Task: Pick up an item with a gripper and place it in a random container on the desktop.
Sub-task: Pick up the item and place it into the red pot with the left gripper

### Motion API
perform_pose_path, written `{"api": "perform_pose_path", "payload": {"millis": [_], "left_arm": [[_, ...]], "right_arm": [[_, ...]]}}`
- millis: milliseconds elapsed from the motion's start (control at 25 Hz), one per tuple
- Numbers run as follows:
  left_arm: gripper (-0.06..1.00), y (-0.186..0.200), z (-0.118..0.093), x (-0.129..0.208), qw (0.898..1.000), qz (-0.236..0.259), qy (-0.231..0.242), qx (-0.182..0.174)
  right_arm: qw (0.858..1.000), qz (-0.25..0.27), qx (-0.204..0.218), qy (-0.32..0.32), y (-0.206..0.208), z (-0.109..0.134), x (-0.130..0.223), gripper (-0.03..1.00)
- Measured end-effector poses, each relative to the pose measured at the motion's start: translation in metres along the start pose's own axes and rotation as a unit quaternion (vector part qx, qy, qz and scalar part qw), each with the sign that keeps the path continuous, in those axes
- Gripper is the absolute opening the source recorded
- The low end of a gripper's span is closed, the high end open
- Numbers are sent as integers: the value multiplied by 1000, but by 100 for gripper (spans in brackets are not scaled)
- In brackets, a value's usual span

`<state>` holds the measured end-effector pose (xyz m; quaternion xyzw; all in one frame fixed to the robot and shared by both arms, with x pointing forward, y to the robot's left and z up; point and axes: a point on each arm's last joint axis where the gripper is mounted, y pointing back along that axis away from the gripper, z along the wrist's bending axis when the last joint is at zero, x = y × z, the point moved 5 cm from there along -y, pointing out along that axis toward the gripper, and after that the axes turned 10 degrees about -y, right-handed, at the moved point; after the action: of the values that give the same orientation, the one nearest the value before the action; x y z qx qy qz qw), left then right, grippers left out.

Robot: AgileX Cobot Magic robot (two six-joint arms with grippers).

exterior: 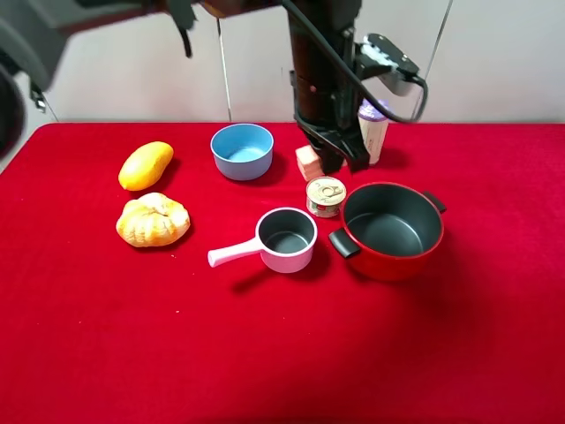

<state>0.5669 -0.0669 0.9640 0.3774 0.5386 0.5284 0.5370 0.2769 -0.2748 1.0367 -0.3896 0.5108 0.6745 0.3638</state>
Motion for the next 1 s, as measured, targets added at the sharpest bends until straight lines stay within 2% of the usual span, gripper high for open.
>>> {"api": "perform_pose_path", "payload": {"millis": [280, 560, 1000], "left_arm": [[25, -15, -16, -13, 998, -2, -65, 9], [25, -36, -28, -34, 992, -35, -120, -4], [25, -69, -42, -56, 983, -71, -166, -16]], "right_arm": [[1000, 0, -2, -1, 0, 0, 0, 69], [1000, 0, -3, -2, 0, 1, 0, 69], [1000, 0, -6, -3, 0, 2, 0, 69]]}}
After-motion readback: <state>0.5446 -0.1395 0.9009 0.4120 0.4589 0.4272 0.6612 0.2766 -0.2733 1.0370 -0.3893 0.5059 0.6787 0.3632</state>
